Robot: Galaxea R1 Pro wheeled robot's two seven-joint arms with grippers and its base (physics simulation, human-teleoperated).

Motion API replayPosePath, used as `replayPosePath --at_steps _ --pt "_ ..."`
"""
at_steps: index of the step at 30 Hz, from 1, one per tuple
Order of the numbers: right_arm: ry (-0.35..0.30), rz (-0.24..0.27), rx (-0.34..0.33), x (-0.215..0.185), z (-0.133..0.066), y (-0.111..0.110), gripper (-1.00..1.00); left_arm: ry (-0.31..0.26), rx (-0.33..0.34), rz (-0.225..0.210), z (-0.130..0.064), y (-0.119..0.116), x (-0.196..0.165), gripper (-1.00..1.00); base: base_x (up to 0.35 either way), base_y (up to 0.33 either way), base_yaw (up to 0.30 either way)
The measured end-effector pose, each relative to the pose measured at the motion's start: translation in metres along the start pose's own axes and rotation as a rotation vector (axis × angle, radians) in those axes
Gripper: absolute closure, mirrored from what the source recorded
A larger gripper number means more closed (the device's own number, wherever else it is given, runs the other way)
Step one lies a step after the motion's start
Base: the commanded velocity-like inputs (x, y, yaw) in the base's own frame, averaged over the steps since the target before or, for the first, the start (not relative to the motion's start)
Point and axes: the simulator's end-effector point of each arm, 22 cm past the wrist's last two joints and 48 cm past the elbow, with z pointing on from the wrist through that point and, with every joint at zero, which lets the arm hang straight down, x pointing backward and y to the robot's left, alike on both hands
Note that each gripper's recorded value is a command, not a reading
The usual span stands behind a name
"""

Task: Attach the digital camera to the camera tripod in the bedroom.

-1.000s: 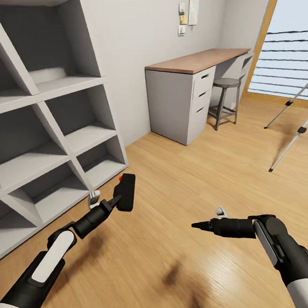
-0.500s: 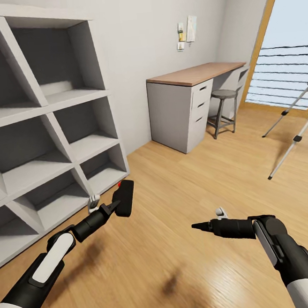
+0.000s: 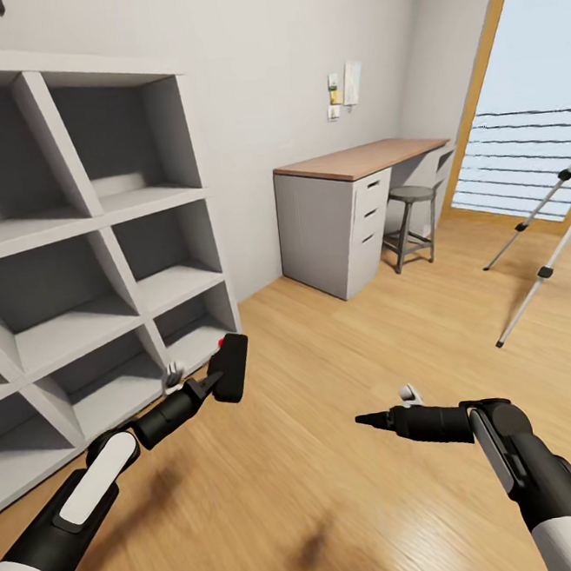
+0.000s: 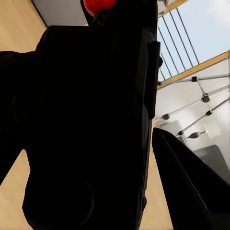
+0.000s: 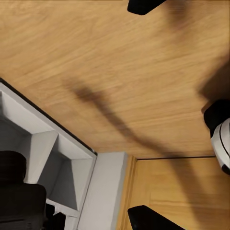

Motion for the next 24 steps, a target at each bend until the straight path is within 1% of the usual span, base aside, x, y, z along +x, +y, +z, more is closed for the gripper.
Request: replayPosePath --at_steps 24 --pt "-0.048 -0.079 -0.01 -0.02 -0.022 0.04 -1.0 -0.049 0.063 0.058 -0.018 -0.055 -0.026 1.0 0.0 0.0 0.0"
